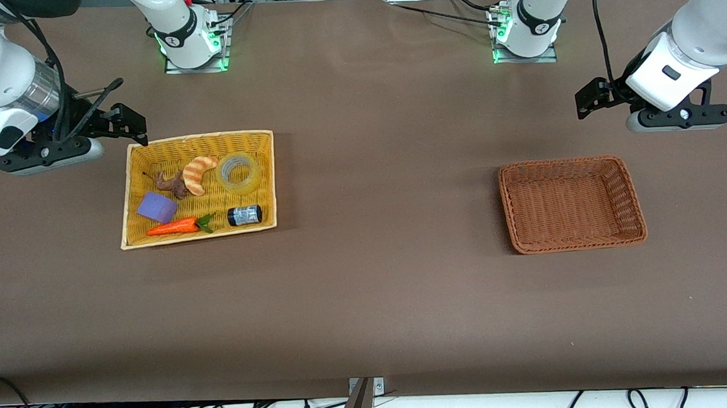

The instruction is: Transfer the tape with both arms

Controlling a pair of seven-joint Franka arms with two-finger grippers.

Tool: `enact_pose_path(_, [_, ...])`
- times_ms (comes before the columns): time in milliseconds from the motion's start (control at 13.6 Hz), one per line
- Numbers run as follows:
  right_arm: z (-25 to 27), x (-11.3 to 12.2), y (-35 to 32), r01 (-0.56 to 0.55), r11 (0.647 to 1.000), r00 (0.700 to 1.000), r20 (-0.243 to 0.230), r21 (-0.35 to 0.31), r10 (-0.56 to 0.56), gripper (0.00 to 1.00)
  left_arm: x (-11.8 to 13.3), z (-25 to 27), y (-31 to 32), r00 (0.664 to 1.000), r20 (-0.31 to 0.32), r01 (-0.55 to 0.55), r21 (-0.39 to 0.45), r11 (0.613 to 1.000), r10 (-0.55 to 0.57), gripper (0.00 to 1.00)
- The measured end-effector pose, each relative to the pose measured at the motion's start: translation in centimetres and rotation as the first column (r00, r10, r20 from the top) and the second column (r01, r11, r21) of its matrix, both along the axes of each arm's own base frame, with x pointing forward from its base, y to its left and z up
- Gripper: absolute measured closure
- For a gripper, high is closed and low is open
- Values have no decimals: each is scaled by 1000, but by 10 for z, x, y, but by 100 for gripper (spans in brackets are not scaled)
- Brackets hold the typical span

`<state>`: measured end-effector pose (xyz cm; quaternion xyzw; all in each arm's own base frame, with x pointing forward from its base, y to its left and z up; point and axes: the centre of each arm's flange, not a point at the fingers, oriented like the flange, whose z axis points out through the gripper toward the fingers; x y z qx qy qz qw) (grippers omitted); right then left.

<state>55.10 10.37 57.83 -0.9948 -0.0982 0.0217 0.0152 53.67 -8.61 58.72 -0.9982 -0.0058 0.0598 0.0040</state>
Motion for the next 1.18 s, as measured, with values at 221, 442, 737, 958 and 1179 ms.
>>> enact_pose_path(221, [1, -4, -1, 0, 1000, 1000, -14, -3, 0, 0, -1, 4, -1, 1000, 1, 9, -1, 1000, -9, 0])
enact_pose_path(442, [2, -4, -1, 0, 1000, 1000, -12, -4, 0, 0, -2, 7, 5, 1000, -10, 10, 0, 1000, -10, 0])
enact_pose_path(737, [2, -5, -1, 0, 1000, 1000, -15, -5, 0, 0, -1, 8, 13, 1000, -6, 11, 0, 1000, -11, 0])
enact_pose_path(958, [0, -5, -2, 0, 1000, 1000, -18, -10, 0, 0, 0, 10, 21, 1000, -3, 10, 0, 1000, -10, 0])
enact_pose_path(1179, [-3, -5, -2, 0, 1000, 1000, -24, -13, 0, 0, 0, 11, 17, 1000, -1, 23, 0, 1000, -23, 0])
